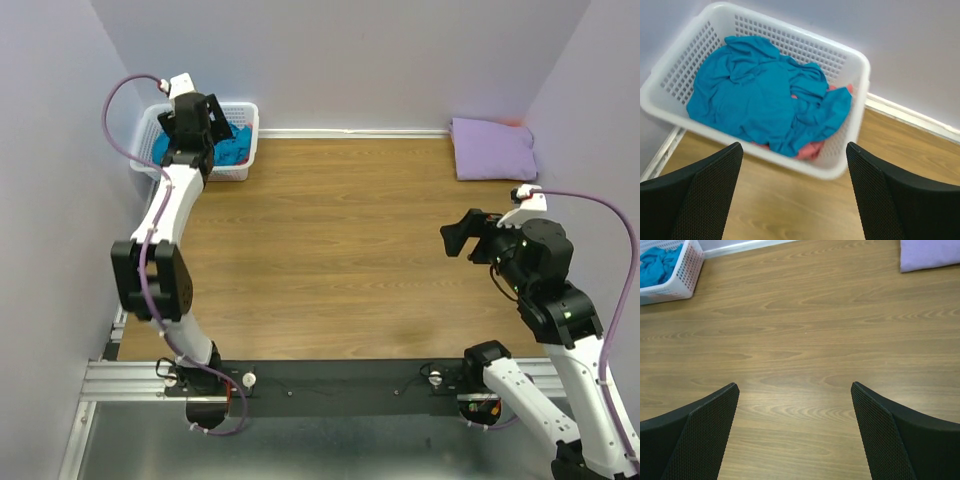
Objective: Fold and stack the t-shirts
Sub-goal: Grab the tshirt from the pile
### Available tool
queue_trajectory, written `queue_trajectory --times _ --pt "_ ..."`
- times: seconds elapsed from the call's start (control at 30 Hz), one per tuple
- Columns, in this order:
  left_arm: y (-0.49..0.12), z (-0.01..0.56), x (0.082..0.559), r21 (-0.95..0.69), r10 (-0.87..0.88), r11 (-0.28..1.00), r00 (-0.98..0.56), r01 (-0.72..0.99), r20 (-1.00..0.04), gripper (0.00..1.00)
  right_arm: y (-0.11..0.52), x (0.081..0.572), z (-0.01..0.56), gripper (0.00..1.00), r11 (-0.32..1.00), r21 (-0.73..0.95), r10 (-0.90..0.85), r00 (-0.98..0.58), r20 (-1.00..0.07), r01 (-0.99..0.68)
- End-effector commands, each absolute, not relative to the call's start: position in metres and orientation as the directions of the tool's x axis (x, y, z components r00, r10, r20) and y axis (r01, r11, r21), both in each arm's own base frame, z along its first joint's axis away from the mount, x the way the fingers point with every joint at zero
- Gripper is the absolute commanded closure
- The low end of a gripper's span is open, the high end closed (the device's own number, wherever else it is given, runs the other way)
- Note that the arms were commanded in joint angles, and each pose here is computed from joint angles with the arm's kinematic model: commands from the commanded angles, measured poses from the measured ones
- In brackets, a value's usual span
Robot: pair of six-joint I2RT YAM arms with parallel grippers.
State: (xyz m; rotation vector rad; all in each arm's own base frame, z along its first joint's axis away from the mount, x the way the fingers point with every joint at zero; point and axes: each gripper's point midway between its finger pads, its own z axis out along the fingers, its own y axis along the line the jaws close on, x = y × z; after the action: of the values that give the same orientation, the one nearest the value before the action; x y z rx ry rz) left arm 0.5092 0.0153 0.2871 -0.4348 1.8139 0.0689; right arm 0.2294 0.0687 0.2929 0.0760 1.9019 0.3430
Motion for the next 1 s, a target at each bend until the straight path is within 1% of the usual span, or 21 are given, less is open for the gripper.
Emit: queue_trajectory --times 0.0,0.03,0.07,0.1,0.13,0.17,0.23,0.27,0.3,0.33,0.37,0.53,0.6,0.63,0.73,0.77,0.8,0.83,0.87,0.93,0.97 --pt "0.035 0.262 0.548 -0.145 -0.266 0.923 -0.316 -0.357 -0.911 0.1 0.078 0.236 0.286 0.0 0.941 0.318 0.254 -0.384 -0.888 -0.112" --pt "0.051 0.275 0.558 -0.143 -0.272 0.913 -0.306 -0.383 -0.913 0.1 0.077 0.238 0.283 0.0 0.943 0.316 0.254 -0.394 -0.883 -0.101" --pt "0.055 0.242 0.573 -0.115 -0.274 0.909 -0.366 -0.402 -0.889 0.11 0.078 0.238 0.282 0.0 0.943 0.319 0.256 -0.4 -0.88 -0.098" --pt "0.062 0.235 0.58 -0.1 -0.273 0.903 -0.378 -0.419 -0.885 0.15 0.078 0.24 0.281 0.0 0.942 0.323 0.262 -0.405 -0.876 -0.09" --pt "0.065 0.225 0.584 -0.081 -0.272 0.9 -0.404 -0.429 -0.873 0.17 0.077 0.241 0.28 0.0 0.942 0.325 0.266 -0.406 -0.874 -0.082" --pt "0.072 0.214 0.597 -0.071 -0.274 0.893 -0.411 -0.444 -0.87 0.21 0.078 0.243 0.278 0.0 0.942 0.326 0.268 -0.416 -0.869 -0.075" --pt "0.08 0.209 0.608 -0.069 -0.276 0.888 -0.408 -0.454 -0.87 0.23 0.078 0.246 0.277 0.0 0.94 0.334 0.279 -0.421 -0.863 -0.062" --pt "0.085 0.187 0.613 -0.057 -0.282 0.885 -0.435 -0.463 -0.855 0.26 0.079 0.248 0.274 0.0 0.94 0.337 0.282 -0.434 -0.856 -0.054" --pt "0.088 0.172 0.619 -0.052 -0.287 0.882 -0.448 -0.468 -0.847 0.26 0.079 0.249 0.274 0.0 0.939 0.339 0.285 -0.435 -0.854 -0.051" --pt "0.091 0.174 0.619 -0.056 -0.291 0.88 -0.442 -0.472 -0.848 0.3 0.08 0.251 0.272 0.0 0.94 0.339 0.286 -0.441 -0.851 -0.045" --pt "0.091 0.155 0.621 -0.047 -0.296 0.88 -0.466 -0.473 -0.834 0.32 0.08 0.252 0.271 0.0 0.94 0.339 0.286 -0.446 -0.848 -0.043" --pt "0.086 0.119 0.626 -0.049 -0.299 0.897 -0.52 -0.44 -0.8 0.34 0.085 0.258 0.263 0.0 0.937 0.348 0.289 -0.484 -0.826 -0.035" --pt "0.085 0.11 0.628 -0.049 -0.292 0.904 -0.528 -0.425 -0.798 0.4 0.088 0.259 0.259 0.0 0.934 0.354 0.289 -0.5 -0.817 -0.039" --pt "0.085 0.108 0.628 -0.047 -0.288 0.907 -0.533 -0.419 -0.795 0.44 0.09 0.259 0.259 0.0 0.933 0.358 0.289 -0.502 -0.815 -0.043" --pt "0.08 0.105 0.63 -0.049 -0.271 0.921 -0.544 -0.387 -0.794 0.67 0.092 0.259 0.256 0.0 0.931 0.362 0.288 -0.514 -0.808 -0.048" --pt "0.079 0.109 0.631 -0.047 -0.261 0.926 -0.544 -0.375 -0.798 0.84 0.092 0.258 0.256 0.0 0.93 0.364 0.288 -0.514 -0.808 -0.051" --pt "0.078 0.112 0.633 -0.05 -0.256 0.928 -0.534 -0.369 -0.806 0.9 0.092 0.258 0.257 0.0 0.93 0.365 0.289 -0.511 -0.809 -0.052" --pt "0.078 0.117 0.632 -0.051 -0.25 0.931 -0.528 -0.361 -0.812 0.98 0.092 0.257 0.257 0.0 0.929 0.365 0.289 -0.51 -0.81 -0.053" --pt "0.078 0.121 0.632 -0.051 -0.245 0.933 -0.523 -0.357 -0.817 1.0 0.092 0.257 0.259 0.0 0.929 0.365 0.289 -0.505 -0.813 -0.056" --pt "0.077 0.132 0.632 -0.051 -0.231 0.938 -0.509 -0.343 -0.829 1.0 0.092 0.255 0.259 0.0 0.927 0.369 0.291 -0.504 -0.813 -0.062" --pt "0.078 0.146 0.631 -0.056 -0.228 0.938 -0.488 -0.342 -0.842 1.0 0.092 0.254 0.261 0.0 0.927 0.371 0.293 -0.499 -0.816 -0.062"
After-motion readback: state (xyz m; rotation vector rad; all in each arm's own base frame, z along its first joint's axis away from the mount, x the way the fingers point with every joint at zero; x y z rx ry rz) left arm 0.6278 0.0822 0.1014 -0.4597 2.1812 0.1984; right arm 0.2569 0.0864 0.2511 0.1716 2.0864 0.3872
